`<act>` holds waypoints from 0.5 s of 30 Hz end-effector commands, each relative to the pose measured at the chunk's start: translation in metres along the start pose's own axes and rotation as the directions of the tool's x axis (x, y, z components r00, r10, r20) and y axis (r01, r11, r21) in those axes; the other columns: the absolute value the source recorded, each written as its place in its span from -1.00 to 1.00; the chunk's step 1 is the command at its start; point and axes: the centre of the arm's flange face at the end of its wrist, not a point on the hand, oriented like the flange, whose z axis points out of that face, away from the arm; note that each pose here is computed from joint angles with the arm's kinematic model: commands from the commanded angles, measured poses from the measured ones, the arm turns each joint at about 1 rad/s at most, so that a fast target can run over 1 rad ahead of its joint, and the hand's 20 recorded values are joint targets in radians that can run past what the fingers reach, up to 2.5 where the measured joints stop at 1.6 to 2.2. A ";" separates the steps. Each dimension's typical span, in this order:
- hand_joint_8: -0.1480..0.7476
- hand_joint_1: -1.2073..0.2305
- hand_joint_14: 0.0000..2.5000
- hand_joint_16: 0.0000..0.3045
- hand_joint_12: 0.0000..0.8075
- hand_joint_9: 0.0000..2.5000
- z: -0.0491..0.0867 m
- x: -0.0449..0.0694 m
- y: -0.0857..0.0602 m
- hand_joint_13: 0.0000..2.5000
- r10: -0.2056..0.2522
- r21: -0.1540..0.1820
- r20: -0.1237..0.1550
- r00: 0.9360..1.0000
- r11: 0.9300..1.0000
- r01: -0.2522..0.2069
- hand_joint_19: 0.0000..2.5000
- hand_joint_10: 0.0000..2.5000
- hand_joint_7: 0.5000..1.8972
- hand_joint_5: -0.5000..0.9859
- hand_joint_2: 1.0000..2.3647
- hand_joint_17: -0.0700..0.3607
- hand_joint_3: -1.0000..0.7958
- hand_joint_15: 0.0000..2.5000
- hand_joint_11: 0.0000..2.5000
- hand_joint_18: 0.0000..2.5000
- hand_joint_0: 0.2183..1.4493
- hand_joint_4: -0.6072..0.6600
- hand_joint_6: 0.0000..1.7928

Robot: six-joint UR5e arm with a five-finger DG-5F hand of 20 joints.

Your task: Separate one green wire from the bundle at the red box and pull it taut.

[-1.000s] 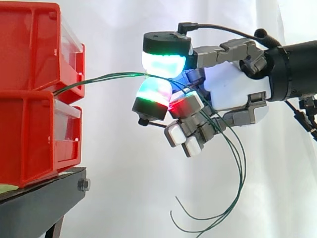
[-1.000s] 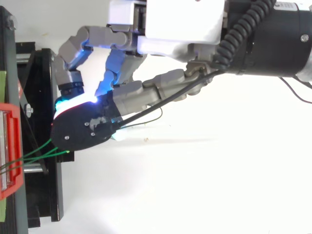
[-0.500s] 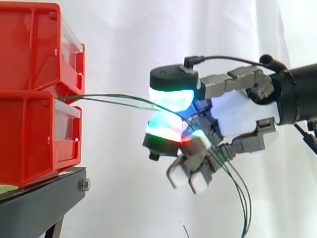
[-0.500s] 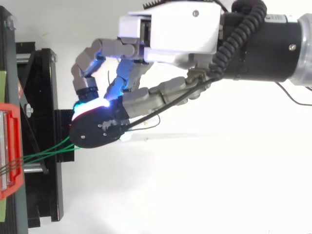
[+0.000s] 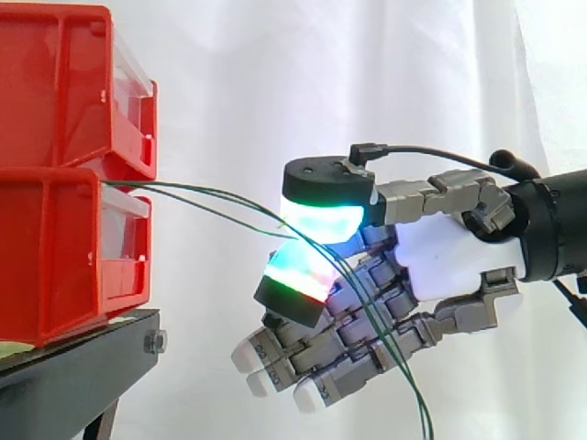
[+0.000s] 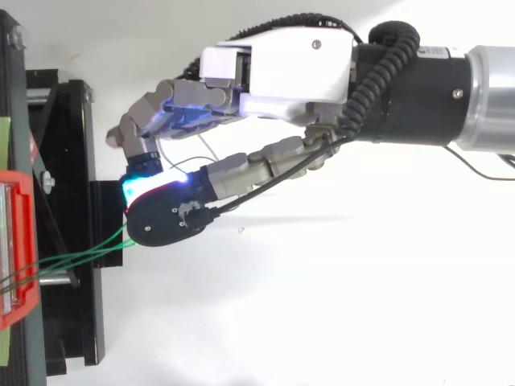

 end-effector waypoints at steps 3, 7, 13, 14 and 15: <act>-0.19 -0.39 -1.00 -0.63 -0.16 -0.86 -0.001 0.003 -0.015 -0.86 0.001 0.006 -0.002 1.000 1.000 -0.001 -1.00 -1.00 0.07 -0.50 -0.99 -0.09 0.11 -1.00 -1.00 -0.82 -0.37 -0.10 -0.03; -0.18 -0.39 -1.00 -0.63 -0.15 -0.85 -0.001 0.007 -0.035 -0.84 0.007 -0.008 -0.005 1.000 1.000 -0.007 -1.00 -1.00 0.08 -0.50 -0.99 -0.09 0.11 -1.00 -1.00 -0.81 -0.37 -0.08 -0.03; -0.14 -0.39 -1.00 -0.62 -0.14 -0.82 0.004 0.010 -0.042 -0.81 0.018 -0.079 0.002 1.000 0.997 -0.018 -1.00 -1.00 0.07 -0.51 -0.99 -0.08 0.11 -1.00 -1.00 -0.78 -0.37 -0.06 -0.03; -0.13 -0.39 -1.00 -0.62 -0.14 -0.81 0.005 0.010 -0.041 -0.80 0.018 -0.088 0.005 1.000 0.996 -0.018 -1.00 -1.00 0.06 -0.51 -0.99 -0.08 0.11 -1.00 -1.00 -0.78 -0.37 -0.05 -0.02; -0.13 -0.38 -1.00 -0.62 -0.13 -0.81 0.005 0.010 -0.041 -0.80 0.018 -0.088 0.005 1.000 0.996 -0.018 -1.00 -1.00 0.07 -0.51 -0.99 -0.08 0.11 -1.00 -1.00 -0.77 -0.37 -0.06 -0.02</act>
